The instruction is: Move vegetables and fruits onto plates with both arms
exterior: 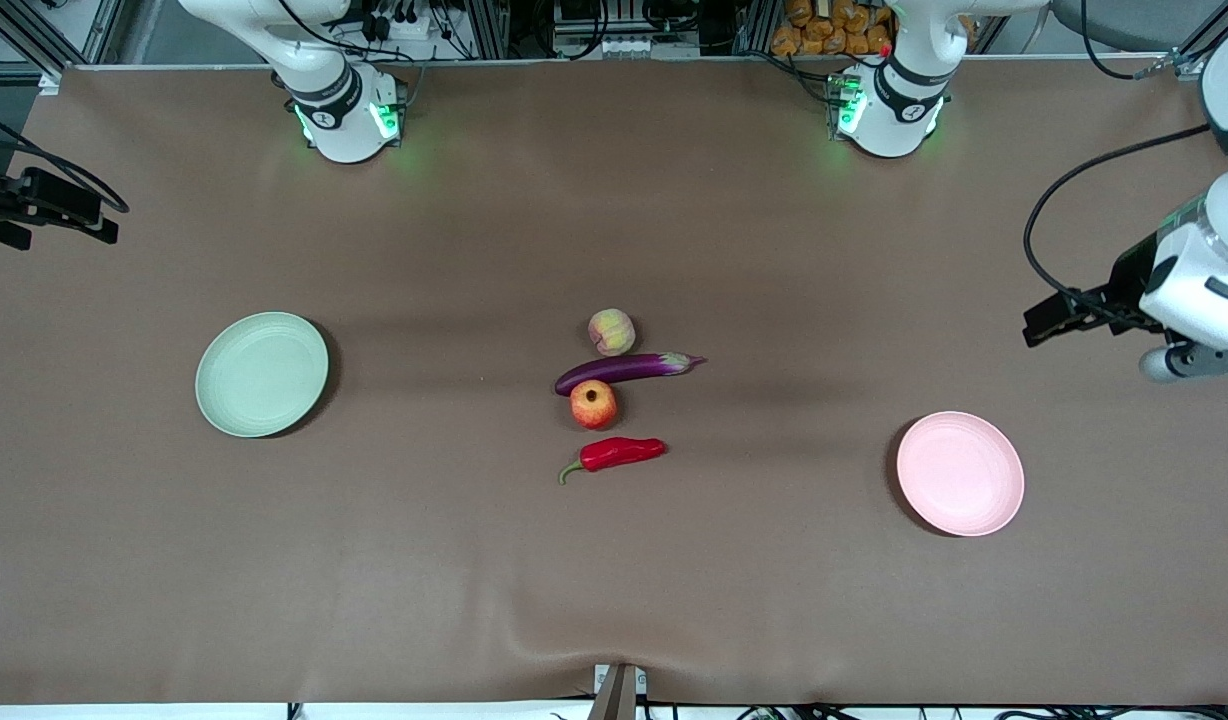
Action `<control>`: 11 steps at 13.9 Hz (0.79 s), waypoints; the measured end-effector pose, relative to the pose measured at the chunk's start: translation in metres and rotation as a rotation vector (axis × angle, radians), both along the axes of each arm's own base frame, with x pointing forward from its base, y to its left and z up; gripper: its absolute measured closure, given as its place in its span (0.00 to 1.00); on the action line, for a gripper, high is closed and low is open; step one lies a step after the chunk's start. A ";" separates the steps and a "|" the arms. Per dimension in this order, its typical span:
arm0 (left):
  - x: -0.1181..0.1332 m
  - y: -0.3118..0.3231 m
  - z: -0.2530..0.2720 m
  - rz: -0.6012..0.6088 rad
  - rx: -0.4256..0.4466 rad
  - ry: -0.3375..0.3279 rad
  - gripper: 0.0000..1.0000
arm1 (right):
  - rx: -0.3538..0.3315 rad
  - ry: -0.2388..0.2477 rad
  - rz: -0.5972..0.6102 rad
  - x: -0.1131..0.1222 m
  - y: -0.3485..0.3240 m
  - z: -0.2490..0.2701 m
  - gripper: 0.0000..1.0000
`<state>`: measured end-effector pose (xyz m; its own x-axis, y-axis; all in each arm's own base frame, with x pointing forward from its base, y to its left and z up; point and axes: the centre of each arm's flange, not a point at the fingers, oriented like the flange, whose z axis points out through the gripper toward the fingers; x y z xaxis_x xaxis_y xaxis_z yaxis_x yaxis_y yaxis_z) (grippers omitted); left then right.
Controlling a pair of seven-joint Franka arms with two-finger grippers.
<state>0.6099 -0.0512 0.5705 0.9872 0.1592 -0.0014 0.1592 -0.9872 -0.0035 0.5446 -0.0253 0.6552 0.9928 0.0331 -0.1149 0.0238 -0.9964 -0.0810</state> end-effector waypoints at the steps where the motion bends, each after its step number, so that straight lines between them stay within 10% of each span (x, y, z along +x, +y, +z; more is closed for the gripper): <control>1: 0.004 0.002 -0.007 0.010 0.000 0.006 0.00 | 0.000 0.001 0.000 0.000 0.000 0.000 0.00; 11: 0.035 -0.106 -0.056 0.418 -0.169 -0.026 0.00 | 0.000 0.005 -0.001 0.001 -0.001 -0.003 0.00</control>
